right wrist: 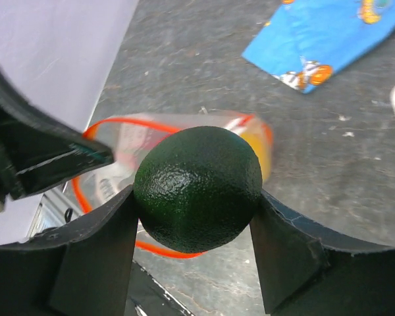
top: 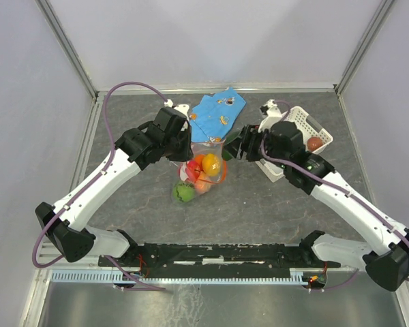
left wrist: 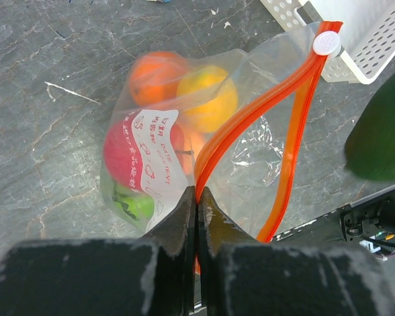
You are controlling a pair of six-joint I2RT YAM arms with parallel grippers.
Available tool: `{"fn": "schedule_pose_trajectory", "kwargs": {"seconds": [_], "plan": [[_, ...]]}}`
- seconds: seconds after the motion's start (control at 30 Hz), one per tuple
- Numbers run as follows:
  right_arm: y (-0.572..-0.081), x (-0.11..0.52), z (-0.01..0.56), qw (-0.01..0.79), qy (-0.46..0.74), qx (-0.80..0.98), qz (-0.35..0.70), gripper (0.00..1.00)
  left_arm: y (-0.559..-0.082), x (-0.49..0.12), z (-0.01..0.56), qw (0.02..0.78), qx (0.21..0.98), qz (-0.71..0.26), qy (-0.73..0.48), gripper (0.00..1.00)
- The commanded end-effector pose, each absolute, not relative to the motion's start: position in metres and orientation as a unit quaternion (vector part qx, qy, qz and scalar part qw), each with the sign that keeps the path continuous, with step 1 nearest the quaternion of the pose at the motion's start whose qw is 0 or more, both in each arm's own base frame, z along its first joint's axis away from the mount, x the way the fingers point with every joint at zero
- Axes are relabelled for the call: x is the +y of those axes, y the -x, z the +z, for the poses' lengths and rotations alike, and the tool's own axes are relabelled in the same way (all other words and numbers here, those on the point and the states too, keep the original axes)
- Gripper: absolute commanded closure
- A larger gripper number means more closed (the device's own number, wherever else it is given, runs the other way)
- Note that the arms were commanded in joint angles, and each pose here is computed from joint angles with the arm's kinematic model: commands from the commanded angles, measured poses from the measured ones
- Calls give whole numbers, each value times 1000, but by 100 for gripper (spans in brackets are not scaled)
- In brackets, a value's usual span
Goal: Place the food in the zip-top bag and seal the zipper
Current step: Place the fake fruit in the zipper food storage bag.
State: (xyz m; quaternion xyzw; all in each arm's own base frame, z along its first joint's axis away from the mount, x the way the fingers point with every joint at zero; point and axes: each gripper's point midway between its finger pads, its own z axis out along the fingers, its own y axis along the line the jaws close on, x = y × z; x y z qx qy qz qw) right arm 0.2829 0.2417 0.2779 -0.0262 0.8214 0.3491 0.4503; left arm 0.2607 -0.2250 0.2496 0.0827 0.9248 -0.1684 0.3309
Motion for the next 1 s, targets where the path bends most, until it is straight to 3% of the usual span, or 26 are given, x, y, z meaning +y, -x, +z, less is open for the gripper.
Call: {"fn": "schedule_pose_trajectory", "kwargs": {"seconds": [0.0, 0.2, 0.53, 0.97], "plan": [[-281, 276, 316, 508, 56, 774, 373, 50, -270, -239, 265, 350, 912, -206, -61, 97], [-268, 318, 294, 494, 100, 783, 364, 50, -270, -241, 264, 351, 911, -210, -59, 97], [-271, 332, 232, 435, 90, 834, 328, 44, -269, -245, 259, 344, 911, -221, -57, 97], [-270, 346, 231, 389, 81, 856, 332, 12, -267, -245, 253, 339, 913, -220, -58, 97]]}}
